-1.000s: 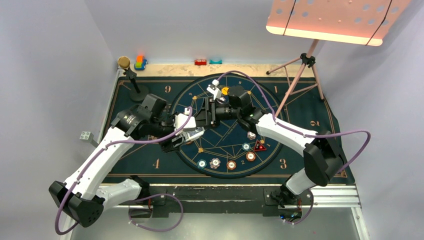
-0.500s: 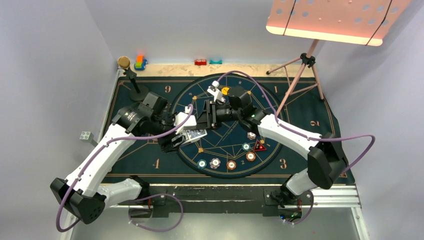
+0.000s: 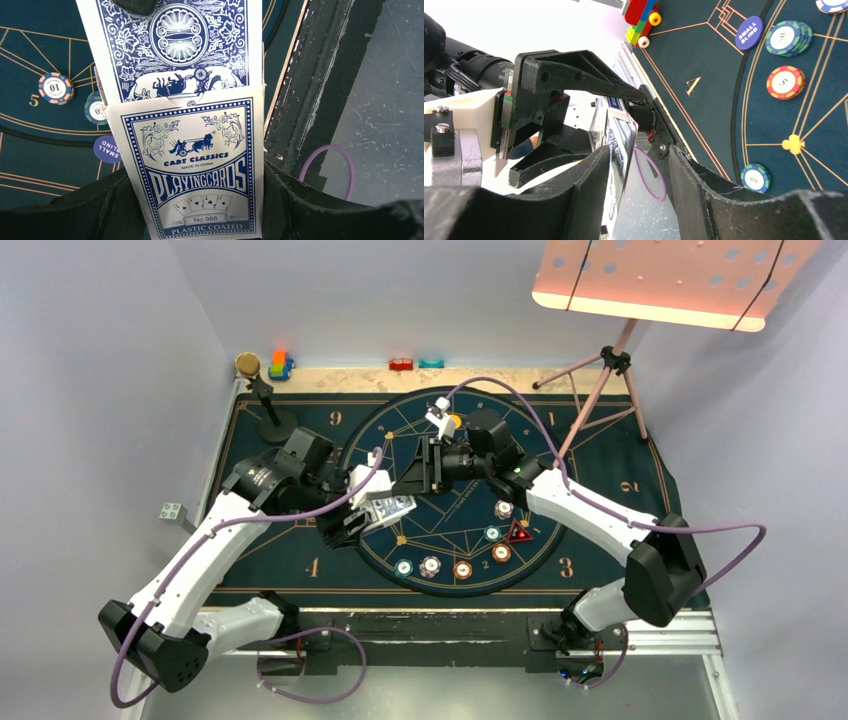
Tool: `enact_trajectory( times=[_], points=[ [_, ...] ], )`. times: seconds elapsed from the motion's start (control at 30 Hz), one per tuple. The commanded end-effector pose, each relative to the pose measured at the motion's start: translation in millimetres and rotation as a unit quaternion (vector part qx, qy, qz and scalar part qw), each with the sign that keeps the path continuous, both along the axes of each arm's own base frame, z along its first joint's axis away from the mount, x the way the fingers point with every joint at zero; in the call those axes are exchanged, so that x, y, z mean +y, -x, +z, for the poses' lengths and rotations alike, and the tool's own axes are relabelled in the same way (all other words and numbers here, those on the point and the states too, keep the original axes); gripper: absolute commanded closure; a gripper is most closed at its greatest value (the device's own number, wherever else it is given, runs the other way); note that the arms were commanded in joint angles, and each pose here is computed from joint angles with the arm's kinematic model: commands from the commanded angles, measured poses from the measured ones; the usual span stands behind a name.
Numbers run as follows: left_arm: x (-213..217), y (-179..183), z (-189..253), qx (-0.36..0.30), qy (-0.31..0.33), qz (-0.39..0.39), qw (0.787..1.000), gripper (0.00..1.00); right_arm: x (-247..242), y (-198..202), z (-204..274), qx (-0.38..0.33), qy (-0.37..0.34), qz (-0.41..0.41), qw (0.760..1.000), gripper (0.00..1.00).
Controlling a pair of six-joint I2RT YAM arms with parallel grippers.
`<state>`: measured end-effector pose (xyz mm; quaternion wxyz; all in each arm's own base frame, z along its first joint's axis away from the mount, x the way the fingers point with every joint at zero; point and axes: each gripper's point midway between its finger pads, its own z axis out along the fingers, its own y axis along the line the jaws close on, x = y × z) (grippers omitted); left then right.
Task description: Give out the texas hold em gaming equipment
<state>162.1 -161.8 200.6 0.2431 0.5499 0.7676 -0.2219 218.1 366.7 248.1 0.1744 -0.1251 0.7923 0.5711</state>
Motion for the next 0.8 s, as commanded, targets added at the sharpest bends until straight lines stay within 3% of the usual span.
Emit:
enact_trajectory(
  times=[0.0,0.1,0.27,0.77],
  points=[
    [-9.3,3.0,8.0,0.004,0.034,0.002,0.999,0.92,-10.7,-2.3,8.6,-0.037,0.013,-0.013,0.999,0.42],
    [-10.6,3.7,7.0,0.012,0.035,0.003,0.999,0.92,-8.7,-1.8,12.6,-0.043,0.01,-0.013,0.999,0.29],
    [-11.2,2.0,8.6,0.013,0.033,0.005,0.999,0.92,1.9,2.4,9.5,-0.038,0.007,0.001,0.999,0.27],
    [-8.4,3.9,7.3,0.031,0.019,0.01,0.999,0.94,-13.2,5.3,-10.5,-0.027,0.035,-0.005,0.999,0.49]
  ],
)
